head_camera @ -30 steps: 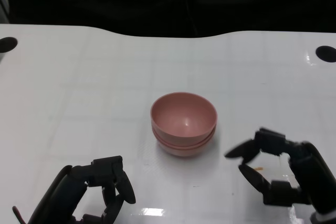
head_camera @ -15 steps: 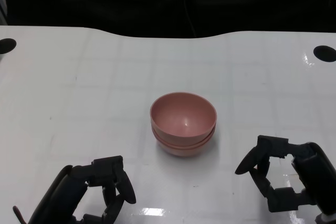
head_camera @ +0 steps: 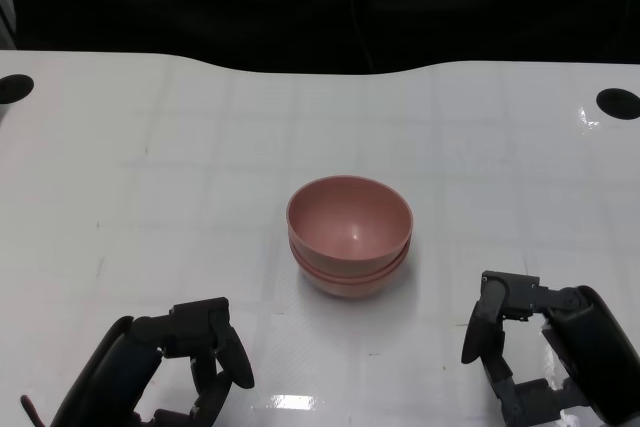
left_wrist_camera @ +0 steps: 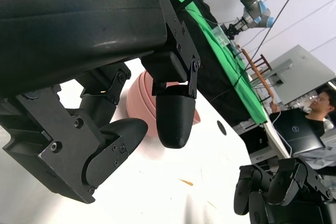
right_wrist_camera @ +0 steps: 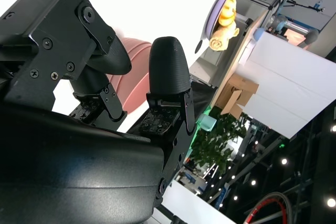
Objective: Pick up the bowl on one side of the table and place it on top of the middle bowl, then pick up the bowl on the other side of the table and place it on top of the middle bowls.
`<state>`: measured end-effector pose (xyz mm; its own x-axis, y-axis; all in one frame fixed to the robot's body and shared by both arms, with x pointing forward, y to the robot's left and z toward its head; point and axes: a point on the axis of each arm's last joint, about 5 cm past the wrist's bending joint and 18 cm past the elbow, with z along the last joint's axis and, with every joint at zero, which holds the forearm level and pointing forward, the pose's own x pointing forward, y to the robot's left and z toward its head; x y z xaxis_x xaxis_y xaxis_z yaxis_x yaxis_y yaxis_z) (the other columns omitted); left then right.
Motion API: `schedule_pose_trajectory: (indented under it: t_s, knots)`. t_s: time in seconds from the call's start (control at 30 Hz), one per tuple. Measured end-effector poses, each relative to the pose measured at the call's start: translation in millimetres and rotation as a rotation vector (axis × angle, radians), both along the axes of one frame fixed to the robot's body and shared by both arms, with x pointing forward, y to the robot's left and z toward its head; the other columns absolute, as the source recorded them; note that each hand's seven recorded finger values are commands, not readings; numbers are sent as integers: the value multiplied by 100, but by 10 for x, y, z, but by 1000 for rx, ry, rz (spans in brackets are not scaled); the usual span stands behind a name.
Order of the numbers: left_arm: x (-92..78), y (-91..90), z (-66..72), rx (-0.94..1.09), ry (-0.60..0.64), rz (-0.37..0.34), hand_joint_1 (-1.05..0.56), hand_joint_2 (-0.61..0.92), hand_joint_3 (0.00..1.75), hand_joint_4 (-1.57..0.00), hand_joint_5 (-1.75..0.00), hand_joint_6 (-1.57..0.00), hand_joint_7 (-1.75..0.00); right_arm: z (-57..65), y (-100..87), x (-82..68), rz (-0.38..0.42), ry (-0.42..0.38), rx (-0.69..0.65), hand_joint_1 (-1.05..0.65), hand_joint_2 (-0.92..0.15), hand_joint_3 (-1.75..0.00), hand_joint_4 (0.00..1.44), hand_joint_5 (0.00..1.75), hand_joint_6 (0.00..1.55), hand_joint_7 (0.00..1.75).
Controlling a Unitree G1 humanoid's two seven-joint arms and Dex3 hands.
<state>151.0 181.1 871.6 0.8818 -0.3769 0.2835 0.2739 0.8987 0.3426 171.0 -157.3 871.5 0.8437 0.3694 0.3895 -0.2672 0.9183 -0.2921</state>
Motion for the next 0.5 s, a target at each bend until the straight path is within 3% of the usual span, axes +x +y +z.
schedule_pose_trajectory:
  t_s: [0.17, 0.5]
  knots:
    - [-50, 11, -24, -4, 17, 8, -5, 39, 142, -83, -175, -76, -151, 8, -20, 1, 29, 8, 0, 11, -20, -166, 99, 175, 81, 167]
    - [-59, 11, -31, -2, 21, 12, -5, 39, 140, -83, -175, -75, -152, -4, -49, 10, 59, 23, -18, 9, -19, -168, 98, 175, 79, 171]
